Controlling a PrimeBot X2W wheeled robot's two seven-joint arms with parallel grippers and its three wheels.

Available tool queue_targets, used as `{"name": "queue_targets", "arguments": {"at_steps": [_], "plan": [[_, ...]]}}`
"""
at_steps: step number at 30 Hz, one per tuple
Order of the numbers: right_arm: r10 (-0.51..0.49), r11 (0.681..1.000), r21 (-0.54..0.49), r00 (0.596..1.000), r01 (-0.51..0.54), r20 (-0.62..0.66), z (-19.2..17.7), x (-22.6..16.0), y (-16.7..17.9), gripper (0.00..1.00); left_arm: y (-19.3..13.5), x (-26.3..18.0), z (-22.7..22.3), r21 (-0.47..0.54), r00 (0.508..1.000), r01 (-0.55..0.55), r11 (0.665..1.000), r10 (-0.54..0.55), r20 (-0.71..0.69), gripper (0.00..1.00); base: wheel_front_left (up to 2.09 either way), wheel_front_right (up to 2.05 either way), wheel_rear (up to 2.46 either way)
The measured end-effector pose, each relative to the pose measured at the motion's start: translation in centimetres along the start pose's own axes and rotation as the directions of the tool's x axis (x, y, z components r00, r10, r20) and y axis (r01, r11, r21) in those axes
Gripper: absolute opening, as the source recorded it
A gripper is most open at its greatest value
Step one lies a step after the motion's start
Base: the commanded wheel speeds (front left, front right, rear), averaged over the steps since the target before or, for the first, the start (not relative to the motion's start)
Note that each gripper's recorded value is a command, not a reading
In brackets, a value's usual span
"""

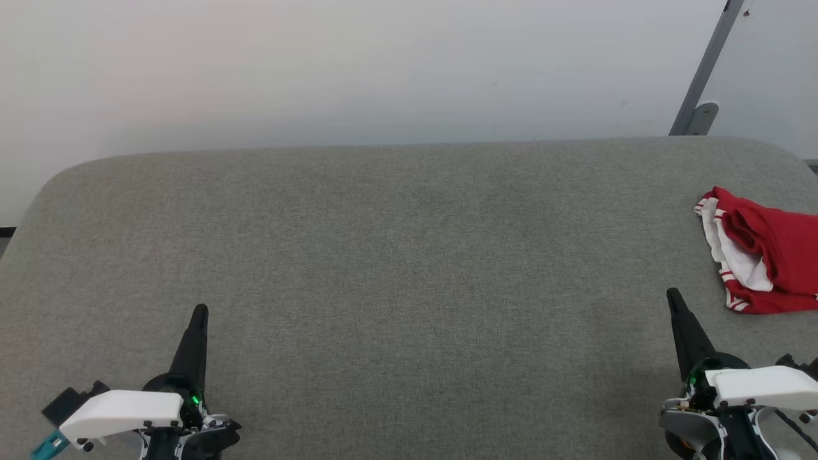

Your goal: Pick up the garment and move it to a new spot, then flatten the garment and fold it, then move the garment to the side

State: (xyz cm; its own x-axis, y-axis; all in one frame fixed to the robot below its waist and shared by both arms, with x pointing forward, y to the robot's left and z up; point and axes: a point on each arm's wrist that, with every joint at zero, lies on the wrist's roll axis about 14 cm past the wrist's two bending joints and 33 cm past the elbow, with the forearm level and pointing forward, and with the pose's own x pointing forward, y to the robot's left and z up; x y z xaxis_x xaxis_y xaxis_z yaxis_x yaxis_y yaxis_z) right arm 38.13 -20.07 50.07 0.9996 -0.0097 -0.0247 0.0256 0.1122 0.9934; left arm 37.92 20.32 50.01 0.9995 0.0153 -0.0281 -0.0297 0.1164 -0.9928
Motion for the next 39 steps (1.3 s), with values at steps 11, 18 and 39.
{"name": "queue_targets", "arguments": {"at_steps": [11, 18, 39], "plan": [[0.01, 0.997, 0.072, 1.0, -0.01, -0.006, -0.04, 0.39, 0.25, 0.0, -0.36, 0.58, -0.21, -0.074, 1.0, 0.012, 0.997, -0.013, -0.01, 0.0, 0.0, 0.0, 0.0], [0.02, 0.993, 0.113, 1.0, -0.019, -0.008, -0.02, 0.67, 0.5, 0.0, -0.42, 0.82, -0.33, -0.119, 1.0, 0.015, 0.993, -0.017, -0.015, 0.0, 0.0, 0.0, 0.0], [0.022, 0.993, 0.114, 1.0, -0.021, -0.009, -0.03, 0.72, 0.57, 0.0, -0.43, 0.83, -0.31, -0.119, 1.0, 0.015, 0.993, -0.017, -0.015, 0.0, 0.0, 0.0, 0.0]]}}
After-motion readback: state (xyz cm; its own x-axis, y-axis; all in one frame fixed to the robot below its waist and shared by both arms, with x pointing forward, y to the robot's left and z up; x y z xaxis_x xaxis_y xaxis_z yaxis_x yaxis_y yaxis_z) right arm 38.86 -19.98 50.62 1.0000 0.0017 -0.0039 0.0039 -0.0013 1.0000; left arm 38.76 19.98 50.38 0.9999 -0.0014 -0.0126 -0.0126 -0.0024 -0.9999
